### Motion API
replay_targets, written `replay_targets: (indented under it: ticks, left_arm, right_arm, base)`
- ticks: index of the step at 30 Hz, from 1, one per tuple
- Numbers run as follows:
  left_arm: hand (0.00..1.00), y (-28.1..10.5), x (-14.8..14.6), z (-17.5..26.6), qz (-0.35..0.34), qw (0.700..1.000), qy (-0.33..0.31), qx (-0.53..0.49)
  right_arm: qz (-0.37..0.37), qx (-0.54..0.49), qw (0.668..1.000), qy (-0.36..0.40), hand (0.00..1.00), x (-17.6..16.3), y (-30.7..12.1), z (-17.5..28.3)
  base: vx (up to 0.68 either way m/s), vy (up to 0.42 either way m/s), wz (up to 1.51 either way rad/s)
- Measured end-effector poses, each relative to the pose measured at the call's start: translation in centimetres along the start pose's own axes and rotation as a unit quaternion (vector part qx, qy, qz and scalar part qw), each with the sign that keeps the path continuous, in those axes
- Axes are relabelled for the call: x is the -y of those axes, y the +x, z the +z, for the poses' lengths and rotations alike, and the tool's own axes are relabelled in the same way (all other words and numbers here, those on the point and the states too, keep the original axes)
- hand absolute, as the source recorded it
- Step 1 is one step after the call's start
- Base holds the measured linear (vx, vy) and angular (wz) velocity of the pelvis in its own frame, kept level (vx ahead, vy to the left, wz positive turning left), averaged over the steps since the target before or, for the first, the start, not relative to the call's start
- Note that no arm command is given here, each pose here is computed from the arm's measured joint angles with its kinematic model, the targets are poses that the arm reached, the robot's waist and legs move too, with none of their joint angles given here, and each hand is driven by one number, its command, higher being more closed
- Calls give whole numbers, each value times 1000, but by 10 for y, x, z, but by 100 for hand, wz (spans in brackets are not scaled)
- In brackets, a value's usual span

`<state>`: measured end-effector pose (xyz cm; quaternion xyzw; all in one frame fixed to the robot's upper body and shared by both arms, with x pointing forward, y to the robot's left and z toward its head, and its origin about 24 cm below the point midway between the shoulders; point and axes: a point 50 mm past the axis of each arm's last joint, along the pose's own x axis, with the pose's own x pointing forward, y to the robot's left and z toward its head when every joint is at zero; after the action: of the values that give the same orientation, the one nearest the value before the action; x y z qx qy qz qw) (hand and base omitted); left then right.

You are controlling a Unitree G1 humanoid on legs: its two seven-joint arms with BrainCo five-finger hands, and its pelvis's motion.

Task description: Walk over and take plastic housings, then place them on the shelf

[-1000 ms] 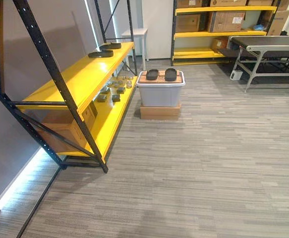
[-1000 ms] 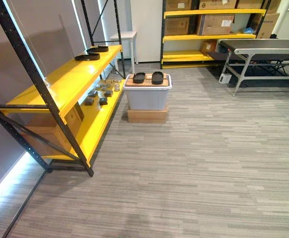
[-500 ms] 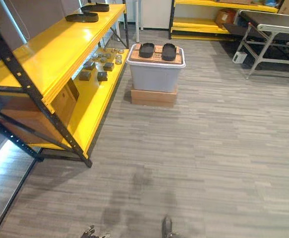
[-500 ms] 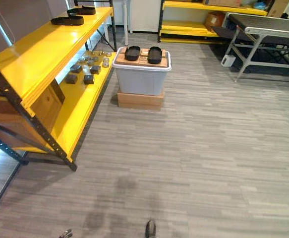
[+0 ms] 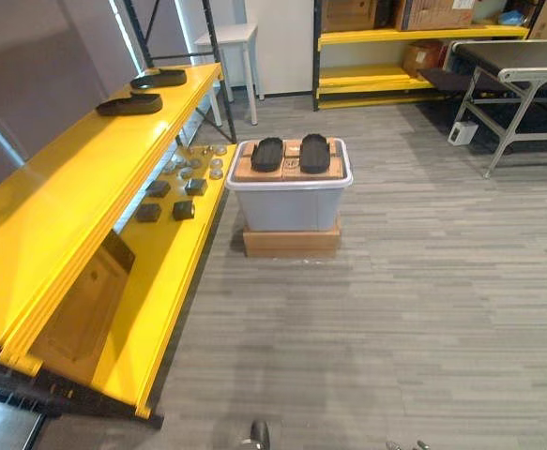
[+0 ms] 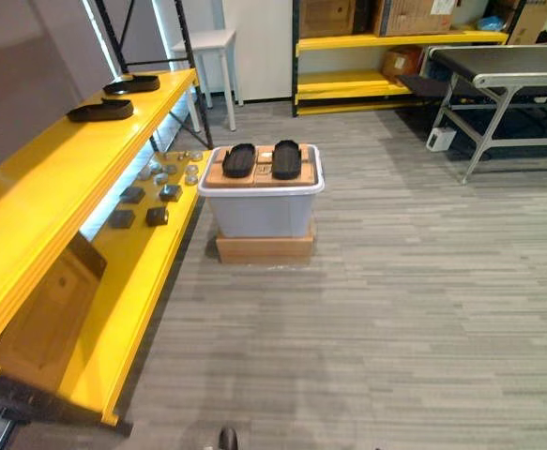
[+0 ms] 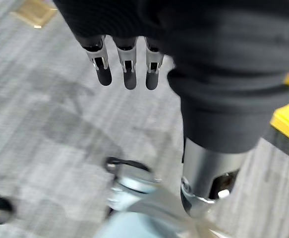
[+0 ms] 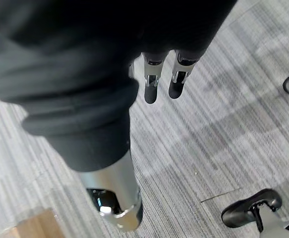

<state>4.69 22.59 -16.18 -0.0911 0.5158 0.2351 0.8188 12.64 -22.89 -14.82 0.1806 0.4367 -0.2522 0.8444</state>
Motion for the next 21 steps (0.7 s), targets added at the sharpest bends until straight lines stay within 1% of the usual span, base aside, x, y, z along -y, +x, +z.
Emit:
replay_targets:
  ticks: [2,4,5,6,7,10,11,12,13,16,17,18,20,21]
  left_arm:
    - [0,1,-1,0,-1,1000,10,-6]
    - [0,5,6,15,-18,999,41,10]
    - [0,6,9,21,-24,998,46,17]
    - [0,9,13,36,-30,997,54,36]
    - [0,12,20,52,-37,997,48,56]
    - [0,15,39,83,-55,992,43,102]
    - [0,14,47,83,-62,992,36,104]
    - [0,14,51,80,-66,992,26,100]
    - [0,12,56,71,-65,994,-7,88]
    - [0,8,51,44,-44,995,-76,57]
    - [0,7,47,35,-38,995,-85,46]
    - [0,6,40,29,-30,992,-113,39]
    - [0,6,32,34,-26,992,-113,52]
    - [0,6,27,33,-23,993,-108,49]
  right_arm:
    - [-8,-23,1000,0,0,7,-3,-15]
    - [-9,-35,999,-16,0,11,-6,-23]
    - [-8,-40,999,-24,0,12,-7,-26]
    - [-2,-45,998,-35,0,11,-8,-30]
    - [-6,-48,998,-37,0,14,-9,-33]
    - [-29,-64,997,-25,0,31,-16,-46]
    - [-46,-71,996,-8,0,40,-20,-52]
    - [-53,-71,996,4,0,42,-20,-53]
    - [-61,-68,996,23,0,44,-21,-53]
    - [-58,-67,995,34,0,41,-22,-56]
    - [-61,-68,995,33,0,41,-22,-56]
    - [-60,-71,995,33,0,40,-23,-58]
    - [-56,-70,996,31,0,37,-20,-54]
    - [-46,-54,997,31,0,30,-14,-41]
  base:
    - [811,197,-4]
    - [828,145,20]
    - [556,4,46]
    - [688,-52,63]
    - [700,-96,74]
    - [877,-272,106]
    - [903,-342,91]
    - [898,-337,46]
    - [855,-308,10]
    - [766,-236,-3]
    - [824,-174,-15]
    - [662,-115,-15]
    - [594,-59,-54]
    - [708,23,-86]
